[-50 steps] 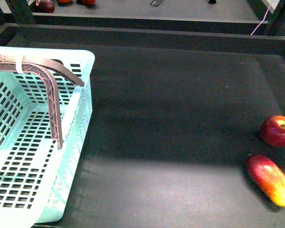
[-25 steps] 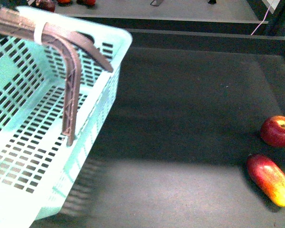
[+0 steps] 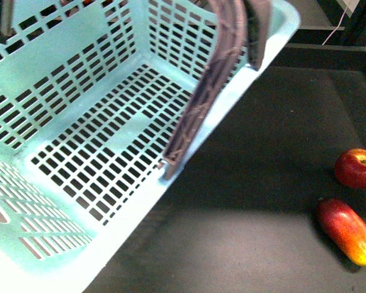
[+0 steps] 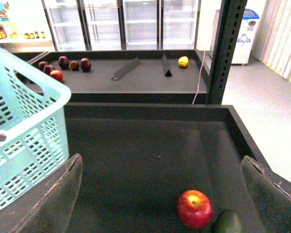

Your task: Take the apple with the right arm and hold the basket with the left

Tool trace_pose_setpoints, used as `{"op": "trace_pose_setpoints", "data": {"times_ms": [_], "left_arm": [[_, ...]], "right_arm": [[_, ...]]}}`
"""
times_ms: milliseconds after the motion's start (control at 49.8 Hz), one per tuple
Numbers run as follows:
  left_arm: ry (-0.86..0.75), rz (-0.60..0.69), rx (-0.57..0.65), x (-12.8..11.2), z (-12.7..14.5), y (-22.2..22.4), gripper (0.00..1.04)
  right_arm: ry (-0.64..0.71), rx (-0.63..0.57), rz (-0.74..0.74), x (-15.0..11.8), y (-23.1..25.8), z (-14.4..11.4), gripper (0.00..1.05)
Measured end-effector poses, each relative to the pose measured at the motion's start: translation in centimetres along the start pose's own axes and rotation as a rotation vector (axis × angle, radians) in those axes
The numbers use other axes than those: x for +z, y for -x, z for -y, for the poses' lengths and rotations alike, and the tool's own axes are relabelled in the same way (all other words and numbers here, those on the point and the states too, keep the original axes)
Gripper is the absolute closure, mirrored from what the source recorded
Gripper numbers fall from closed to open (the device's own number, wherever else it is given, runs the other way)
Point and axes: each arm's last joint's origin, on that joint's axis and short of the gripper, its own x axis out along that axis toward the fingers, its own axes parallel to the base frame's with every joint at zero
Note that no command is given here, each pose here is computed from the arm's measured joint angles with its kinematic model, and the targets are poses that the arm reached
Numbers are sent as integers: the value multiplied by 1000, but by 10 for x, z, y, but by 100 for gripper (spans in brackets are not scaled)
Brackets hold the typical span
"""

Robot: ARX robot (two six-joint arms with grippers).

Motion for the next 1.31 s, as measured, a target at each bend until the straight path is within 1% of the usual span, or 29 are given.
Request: {"op": "trace_pose_setpoints", "data": {"times_ms": [60,221,322,703,743,764,784,804,824,864,944,1085,1186,1306], "left_arm": [[-24,-27,-14,-11,9,-1,87],[-104,-126,-92,-50,38,2,87],[-133,-168,-117,-64,45,3,87],[-151,-150,-115,-65,46,4,87],[-152,-155,-117,-65,46,4,87],[-151,-155,-117,-65,46,4,87],[-151,-155,-117,-65,46,4,87],[-152,-158,-118,-65,46,4,87],[-152,-158,-119,-65,46,4,87],[-152,-158,-119,-65,47,4,87],[-152,-156,-117,-65,46,3,87],[-153,-149,-115,-65,46,3,87],[-154,-149,-115,-65,46,3,87],[-154,-155,-117,-65,46,3,87]], "right_arm": [[0,0,0,0,0,0,9],[0,0,0,0,0,0,9],[0,0,0,0,0,0,9],[0,0,0,0,0,0,9],[-50,66,-121,-1,0,0,9],[-119,85,-257,-1,-1,1,9],[-165,90,-349,-2,-2,3,9],[-209,87,-427,-2,-3,4,9],[-254,58,-517,-6,-6,7,9],[-284,27,-567,-10,-9,10,9],[-316,-20,-610,-15,-15,16,9],[-341,-75,-611,-18,-30,30,9],[-335,-107,-613,-20,-44,41,9],[-278,-147,-631,-27,-71,56,9]]}}
